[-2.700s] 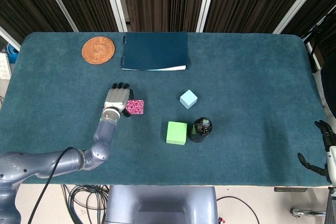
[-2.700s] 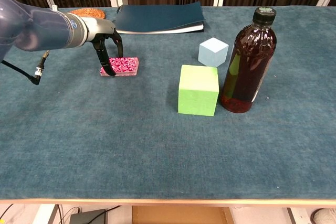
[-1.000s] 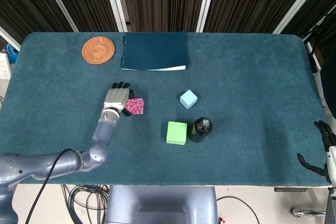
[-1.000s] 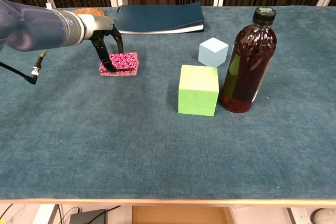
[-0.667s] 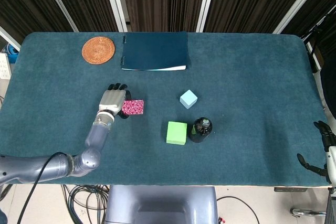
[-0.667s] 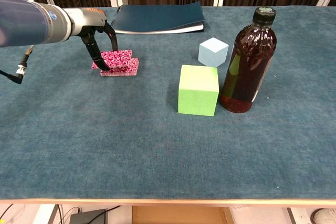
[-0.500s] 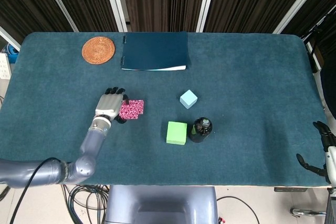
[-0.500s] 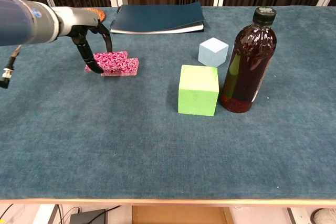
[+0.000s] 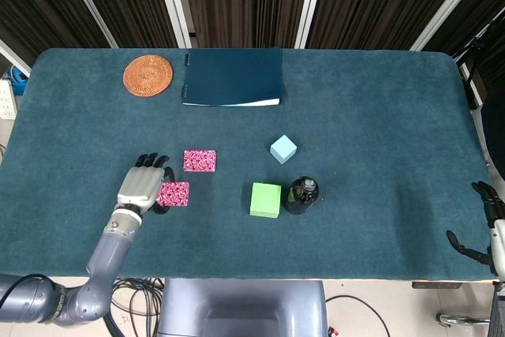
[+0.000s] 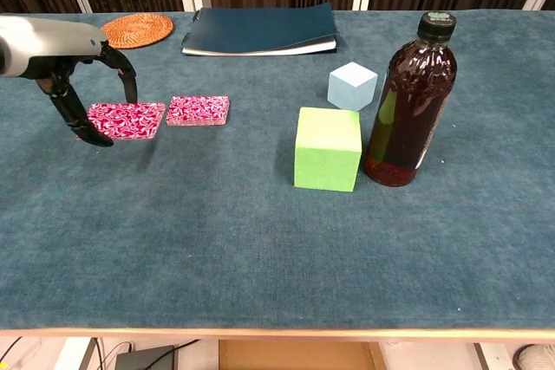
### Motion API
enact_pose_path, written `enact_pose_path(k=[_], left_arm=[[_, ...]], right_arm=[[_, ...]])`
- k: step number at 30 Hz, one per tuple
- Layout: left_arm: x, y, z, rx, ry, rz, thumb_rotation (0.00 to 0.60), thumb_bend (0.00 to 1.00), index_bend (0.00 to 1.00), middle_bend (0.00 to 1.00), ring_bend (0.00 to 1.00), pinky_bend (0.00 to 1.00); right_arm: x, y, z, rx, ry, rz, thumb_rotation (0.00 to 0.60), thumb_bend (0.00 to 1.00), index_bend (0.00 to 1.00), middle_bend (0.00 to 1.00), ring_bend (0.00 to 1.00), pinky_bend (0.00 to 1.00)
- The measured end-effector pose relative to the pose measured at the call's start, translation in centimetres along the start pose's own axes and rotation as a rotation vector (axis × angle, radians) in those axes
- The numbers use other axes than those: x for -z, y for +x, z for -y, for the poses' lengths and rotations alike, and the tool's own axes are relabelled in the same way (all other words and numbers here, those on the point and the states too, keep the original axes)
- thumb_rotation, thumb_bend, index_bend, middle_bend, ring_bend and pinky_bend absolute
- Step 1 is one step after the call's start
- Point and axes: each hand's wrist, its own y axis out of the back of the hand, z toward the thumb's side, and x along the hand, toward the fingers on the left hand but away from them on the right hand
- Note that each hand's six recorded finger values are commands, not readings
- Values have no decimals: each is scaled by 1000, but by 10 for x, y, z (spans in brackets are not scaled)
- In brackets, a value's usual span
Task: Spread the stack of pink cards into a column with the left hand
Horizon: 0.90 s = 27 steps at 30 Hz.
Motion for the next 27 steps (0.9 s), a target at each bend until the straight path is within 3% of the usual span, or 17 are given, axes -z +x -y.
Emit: enact_pose_path(k=[15,27], left_arm=[[-11,5,45,37,-15,24,600,267,534,180,31,17],[-24,27,56,60,-61,16,600,267,534,180,32,15]], right_arm=[[1,0,-1,2,-6,2,600,268,95,69,142,186],[2,0,-1,-3,-9,7,600,268,95,69,142,186]])
